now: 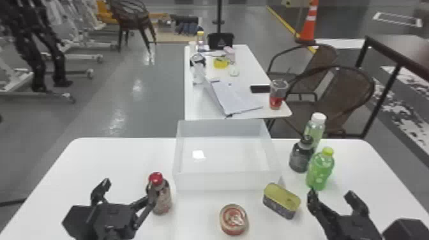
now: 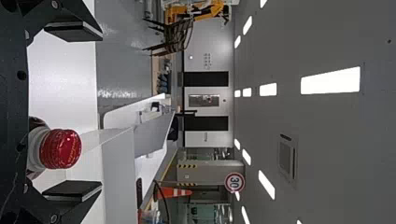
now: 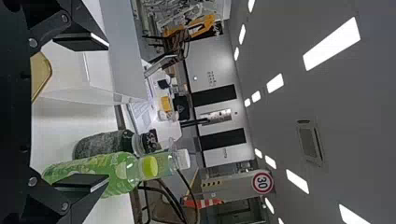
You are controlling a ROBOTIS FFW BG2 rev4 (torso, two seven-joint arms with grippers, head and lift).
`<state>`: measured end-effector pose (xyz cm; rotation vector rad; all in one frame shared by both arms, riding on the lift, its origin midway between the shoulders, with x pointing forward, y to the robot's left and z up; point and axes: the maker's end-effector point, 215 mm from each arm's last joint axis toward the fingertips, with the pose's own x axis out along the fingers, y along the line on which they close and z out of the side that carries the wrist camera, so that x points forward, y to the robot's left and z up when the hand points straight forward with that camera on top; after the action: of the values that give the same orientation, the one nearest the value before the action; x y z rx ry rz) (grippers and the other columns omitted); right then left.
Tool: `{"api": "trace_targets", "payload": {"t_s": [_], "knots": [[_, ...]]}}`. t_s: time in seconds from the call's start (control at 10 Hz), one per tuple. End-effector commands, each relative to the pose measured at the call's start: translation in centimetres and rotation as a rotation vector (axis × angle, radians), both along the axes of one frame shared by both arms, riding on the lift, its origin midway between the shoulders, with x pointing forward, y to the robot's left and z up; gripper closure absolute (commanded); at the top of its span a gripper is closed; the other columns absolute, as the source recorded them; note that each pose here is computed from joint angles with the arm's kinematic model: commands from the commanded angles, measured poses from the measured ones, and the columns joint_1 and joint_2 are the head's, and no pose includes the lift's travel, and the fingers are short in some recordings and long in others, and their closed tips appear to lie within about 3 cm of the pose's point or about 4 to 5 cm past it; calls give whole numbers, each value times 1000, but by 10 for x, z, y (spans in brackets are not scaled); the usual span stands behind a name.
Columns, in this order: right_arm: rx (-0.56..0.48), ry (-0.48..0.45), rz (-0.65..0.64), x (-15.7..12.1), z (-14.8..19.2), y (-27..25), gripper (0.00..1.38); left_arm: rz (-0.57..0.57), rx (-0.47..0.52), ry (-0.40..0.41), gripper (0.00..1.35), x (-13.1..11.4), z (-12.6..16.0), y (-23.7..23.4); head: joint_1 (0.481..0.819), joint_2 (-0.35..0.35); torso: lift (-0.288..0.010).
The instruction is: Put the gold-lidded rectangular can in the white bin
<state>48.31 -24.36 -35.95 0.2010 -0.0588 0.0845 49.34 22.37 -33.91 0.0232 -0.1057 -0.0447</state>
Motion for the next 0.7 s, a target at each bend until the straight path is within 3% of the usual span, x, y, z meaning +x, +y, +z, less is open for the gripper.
{"api": "trace_targets", "payload": {"t_s": [0.0, 0.2, 0.3, 0.6], "knots": [[7, -2, -1, 1, 1, -1, 280, -1, 0, 2, 174, 0, -1, -1, 549, 0, -100], [28, -18, 124, 10, -1, 2, 280, -1, 0, 5, 174, 0, -2, -1, 549, 0, -100], [-20, -14, 178, 13, 3, -3, 280, -1, -1, 6, 174, 0, -2, -1, 549, 0, -100], [-91, 33, 193, 6, -13, -35, 280, 1, -4, 14, 174, 0, -5, 0, 549, 0, -100]]}}
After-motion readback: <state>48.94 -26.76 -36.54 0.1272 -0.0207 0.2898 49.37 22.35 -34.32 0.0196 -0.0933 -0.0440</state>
